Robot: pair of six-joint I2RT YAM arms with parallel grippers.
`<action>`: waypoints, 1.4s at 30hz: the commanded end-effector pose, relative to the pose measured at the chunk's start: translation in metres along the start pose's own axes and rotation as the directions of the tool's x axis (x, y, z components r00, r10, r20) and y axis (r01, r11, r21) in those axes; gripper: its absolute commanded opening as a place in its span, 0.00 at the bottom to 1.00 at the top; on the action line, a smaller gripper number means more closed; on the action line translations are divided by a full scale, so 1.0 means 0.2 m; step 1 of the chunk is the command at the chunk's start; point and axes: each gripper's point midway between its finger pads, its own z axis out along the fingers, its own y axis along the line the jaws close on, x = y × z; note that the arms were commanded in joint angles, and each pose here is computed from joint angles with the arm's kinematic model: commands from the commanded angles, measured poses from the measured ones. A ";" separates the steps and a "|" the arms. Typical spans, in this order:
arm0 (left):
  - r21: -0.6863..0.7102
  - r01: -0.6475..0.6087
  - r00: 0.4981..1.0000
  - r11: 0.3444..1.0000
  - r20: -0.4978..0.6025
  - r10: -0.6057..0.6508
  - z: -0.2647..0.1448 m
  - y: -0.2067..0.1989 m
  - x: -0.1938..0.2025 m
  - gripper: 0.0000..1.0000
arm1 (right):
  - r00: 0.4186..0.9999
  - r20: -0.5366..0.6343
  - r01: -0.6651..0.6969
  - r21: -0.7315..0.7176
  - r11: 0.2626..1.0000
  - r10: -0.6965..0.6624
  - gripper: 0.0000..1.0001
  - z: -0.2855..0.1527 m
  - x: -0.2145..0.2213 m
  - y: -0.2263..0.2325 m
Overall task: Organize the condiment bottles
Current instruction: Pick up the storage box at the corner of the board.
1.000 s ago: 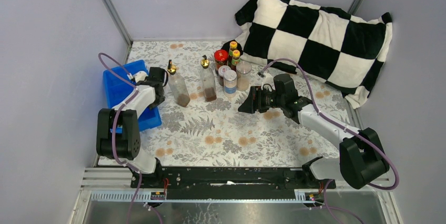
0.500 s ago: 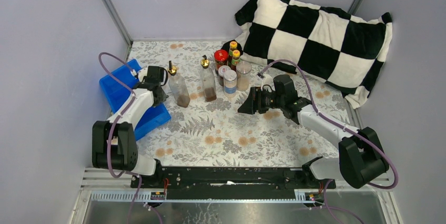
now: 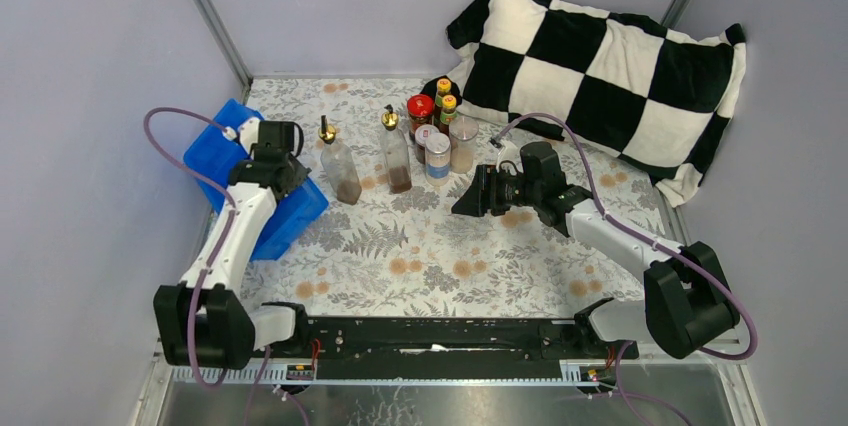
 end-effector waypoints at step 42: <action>0.583 -0.105 0.916 0.806 0.372 -0.150 -1.30 -0.49 -0.88 0.00 | 0.991 0.078 0.110 0.001 0.994 -0.109 0.62 -0.15 -0.23 0.26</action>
